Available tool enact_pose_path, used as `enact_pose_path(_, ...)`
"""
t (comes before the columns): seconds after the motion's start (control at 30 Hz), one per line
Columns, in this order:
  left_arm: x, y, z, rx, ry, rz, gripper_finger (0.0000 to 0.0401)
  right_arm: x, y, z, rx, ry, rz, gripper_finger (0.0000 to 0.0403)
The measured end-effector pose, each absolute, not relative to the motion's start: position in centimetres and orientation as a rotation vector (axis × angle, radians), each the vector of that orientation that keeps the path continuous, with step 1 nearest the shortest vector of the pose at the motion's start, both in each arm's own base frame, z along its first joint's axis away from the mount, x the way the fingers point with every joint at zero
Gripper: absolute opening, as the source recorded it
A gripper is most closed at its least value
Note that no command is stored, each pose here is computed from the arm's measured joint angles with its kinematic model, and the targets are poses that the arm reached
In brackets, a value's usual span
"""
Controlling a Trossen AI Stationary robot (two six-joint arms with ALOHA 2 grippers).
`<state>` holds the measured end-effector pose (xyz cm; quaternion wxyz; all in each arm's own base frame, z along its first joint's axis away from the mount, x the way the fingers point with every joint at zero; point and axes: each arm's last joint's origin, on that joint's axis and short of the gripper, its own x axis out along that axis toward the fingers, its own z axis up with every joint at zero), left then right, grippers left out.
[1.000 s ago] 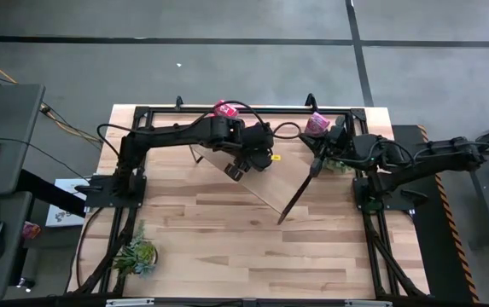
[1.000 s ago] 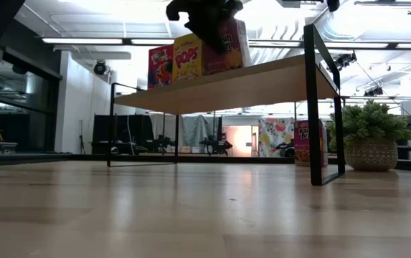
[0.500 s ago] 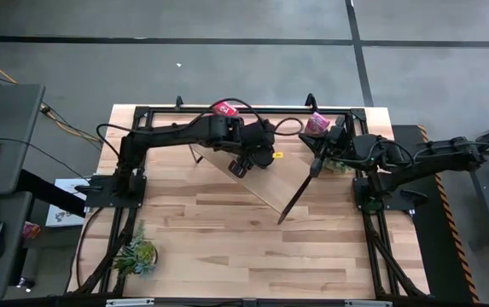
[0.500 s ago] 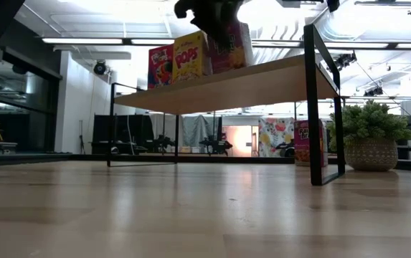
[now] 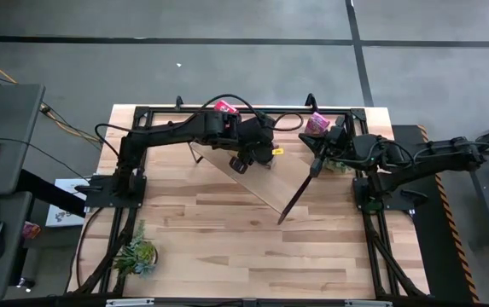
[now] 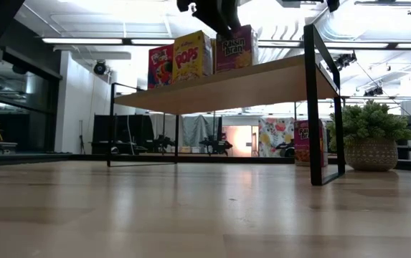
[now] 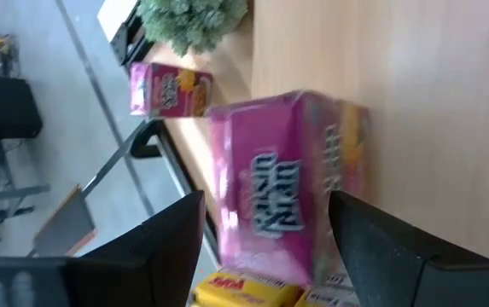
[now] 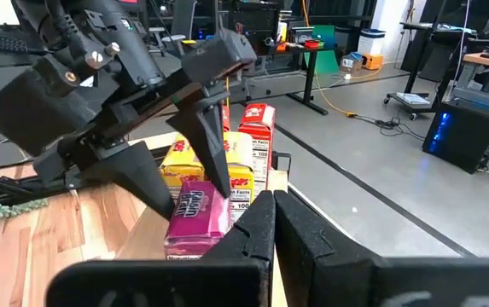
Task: Stack cereal on shelf
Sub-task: Put the bottom purple cereal box on the shelf
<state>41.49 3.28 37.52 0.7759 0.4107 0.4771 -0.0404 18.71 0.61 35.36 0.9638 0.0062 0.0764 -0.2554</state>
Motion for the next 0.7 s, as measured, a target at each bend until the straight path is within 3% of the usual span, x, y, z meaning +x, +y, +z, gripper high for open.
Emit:
enact_pose_path(0.23, 41.2, 3.2, 37.9, 0.986, 1.085, 0.027, 0.0241, 18.7, 0.5, 35.4, 0.011, 0.152, -0.554, 0.0)
enact_pose_path(0.47, 39.0, 2.6, 41.0, 1.002, 1.02, 0.114, 0.0241, 18.6, 0.4, 35.4, 0.009, 0.149, -0.589, 0.0)
enact_pose_path(0.7, 34.3, 4.1, 45.5, 0.614, 0.822, 0.284, 0.0232, 19.2, -0.5, 34.7, 0.079, 0.176, -0.643, 0.0)
